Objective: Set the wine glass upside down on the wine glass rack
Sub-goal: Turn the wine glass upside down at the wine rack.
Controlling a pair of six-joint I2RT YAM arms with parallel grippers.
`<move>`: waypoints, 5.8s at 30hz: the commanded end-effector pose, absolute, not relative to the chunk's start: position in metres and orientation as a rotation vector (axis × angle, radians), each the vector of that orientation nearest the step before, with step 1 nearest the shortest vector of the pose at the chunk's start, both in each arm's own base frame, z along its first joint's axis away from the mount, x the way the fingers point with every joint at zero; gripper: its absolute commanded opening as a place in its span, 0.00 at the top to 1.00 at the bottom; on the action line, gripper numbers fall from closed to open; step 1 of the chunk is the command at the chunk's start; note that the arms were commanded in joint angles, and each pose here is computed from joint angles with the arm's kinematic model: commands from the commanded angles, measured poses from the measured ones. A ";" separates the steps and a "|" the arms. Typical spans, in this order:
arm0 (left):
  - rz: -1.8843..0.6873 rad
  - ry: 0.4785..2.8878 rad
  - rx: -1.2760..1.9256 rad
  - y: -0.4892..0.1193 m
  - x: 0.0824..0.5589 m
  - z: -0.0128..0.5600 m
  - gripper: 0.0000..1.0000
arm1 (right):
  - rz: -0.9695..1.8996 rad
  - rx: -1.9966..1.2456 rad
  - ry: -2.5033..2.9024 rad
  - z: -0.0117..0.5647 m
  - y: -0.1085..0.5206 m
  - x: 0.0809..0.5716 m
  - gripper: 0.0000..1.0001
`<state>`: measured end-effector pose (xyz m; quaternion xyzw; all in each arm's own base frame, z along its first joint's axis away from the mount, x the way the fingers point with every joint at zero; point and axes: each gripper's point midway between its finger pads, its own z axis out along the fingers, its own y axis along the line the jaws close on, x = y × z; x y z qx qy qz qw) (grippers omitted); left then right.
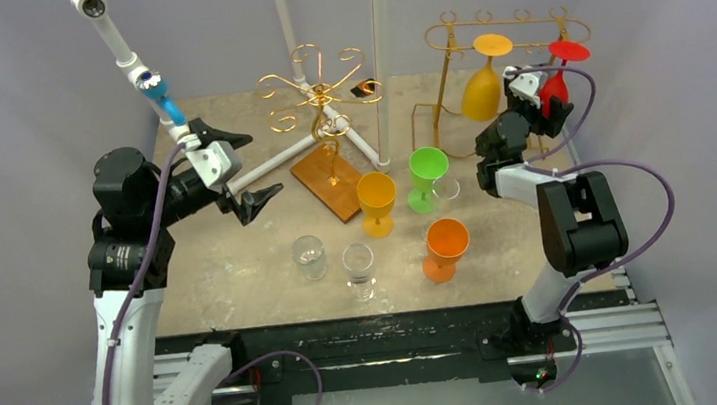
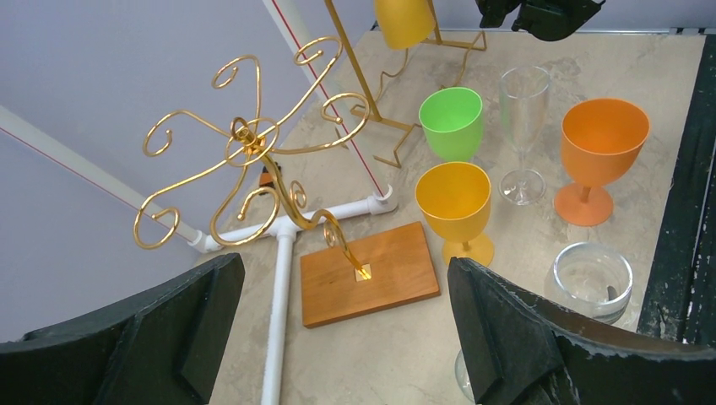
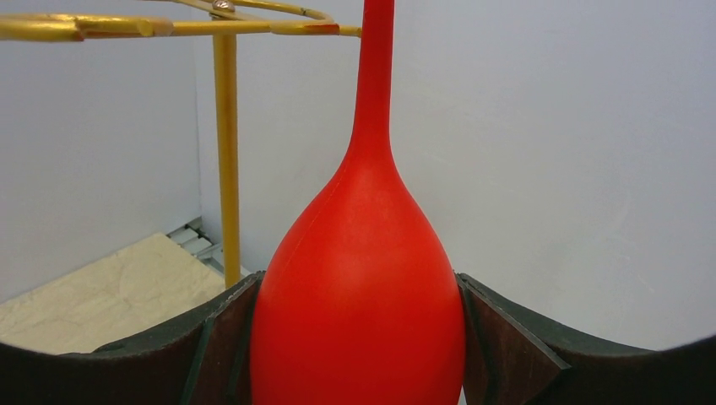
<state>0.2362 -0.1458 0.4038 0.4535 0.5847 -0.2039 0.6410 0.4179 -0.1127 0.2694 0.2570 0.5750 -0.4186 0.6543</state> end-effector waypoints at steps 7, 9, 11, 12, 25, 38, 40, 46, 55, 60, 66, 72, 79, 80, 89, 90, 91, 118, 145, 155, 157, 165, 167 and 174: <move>-0.457 1.301 1.066 -0.148 0.237 0.403 0.00 | -0.915 0.601 1.242 0.286 -0.110 0.426 0.93; -0.465 1.303 1.062 -0.149 0.238 0.402 0.00 | -0.894 0.594 1.237 0.288 -0.105 0.424 0.93; -0.476 1.306 1.058 -0.150 0.240 0.402 0.00 | -0.873 0.597 1.226 0.289 -0.100 0.420 0.93; -0.480 1.308 1.058 -0.150 0.240 0.402 0.00 | -0.862 0.595 1.221 0.289 -0.097 0.418 0.94; -0.494 1.328 1.053 -0.151 0.244 0.402 0.00 | -0.809 0.494 1.164 0.300 -0.065 0.414 0.92; -0.497 1.334 1.054 -0.151 0.244 0.401 0.00 | -0.797 0.440 1.178 0.298 -0.058 0.442 0.92; -0.499 1.336 1.056 -0.151 0.243 0.400 0.00 | -0.792 0.422 1.188 0.298 -0.056 0.448 0.92; -0.490 1.334 1.080 -0.150 0.238 0.396 0.00 | -0.787 0.395 1.204 0.296 -0.054 0.461 0.92; -0.479 1.340 1.094 -0.149 0.236 0.393 0.00 | -0.791 0.416 1.232 0.280 -0.063 0.460 0.92; -0.484 1.340 1.093 -0.149 0.236 0.391 0.00 | -0.785 0.425 1.243 0.274 -0.067 0.460 0.92; -0.486 1.342 1.088 -0.149 0.238 0.390 0.00 | -0.785 0.427 1.251 0.271 -0.070 0.462 0.91; -0.487 1.337 1.089 -0.150 0.237 0.390 0.00 | -0.786 0.414 1.283 0.256 -0.069 0.464 0.83; -0.488 1.330 1.091 -0.151 0.235 0.391 0.00 | -0.809 0.468 1.302 0.240 -0.075 0.456 0.48; -0.488 1.329 1.090 -0.151 0.235 0.392 0.00 | -0.812 0.478 1.303 0.240 -0.076 0.454 0.42; -0.504 1.316 1.088 -0.153 0.231 0.395 0.00 | -0.769 0.518 1.318 0.244 -0.076 0.443 0.01; -0.508 1.313 1.089 -0.153 0.230 0.395 0.00 | -0.763 0.521 1.324 0.245 -0.077 0.442 0.01; -0.511 1.310 1.089 -0.154 0.229 0.396 0.00 | -0.752 0.517 1.329 0.245 -0.076 0.439 0.01; -0.560 1.382 1.060 -0.153 0.222 0.391 0.00 | -0.236 0.626 1.646 0.168 -0.029 0.370 0.12; -0.517 1.376 1.083 -0.150 0.223 0.385 0.00 | 0.086 1.143 1.908 0.072 -0.017 0.376 1.00; -0.508 1.389 1.087 -0.148 0.226 0.383 0.00 | 0.329 1.385 1.841 0.038 0.004 0.393 1.00; -0.503 1.391 1.091 -0.148 0.227 0.382 0.00 | 0.331 1.414 1.842 0.032 0.005 0.396 1.00; -0.497 1.401 1.100 -0.147 0.230 0.378 0.00 | 0.458 1.539 1.729 0.021 0.007 0.409 1.00; -0.502 1.402 1.101 -0.148 0.231 0.378 0.00 | 0.502 1.542 1.732 0.019 0.013 0.416 1.00; -0.498 1.408 1.104 -0.148 0.232 0.376 0.00 | 0.617 1.486 1.791 0.020 0.031 0.431 1.00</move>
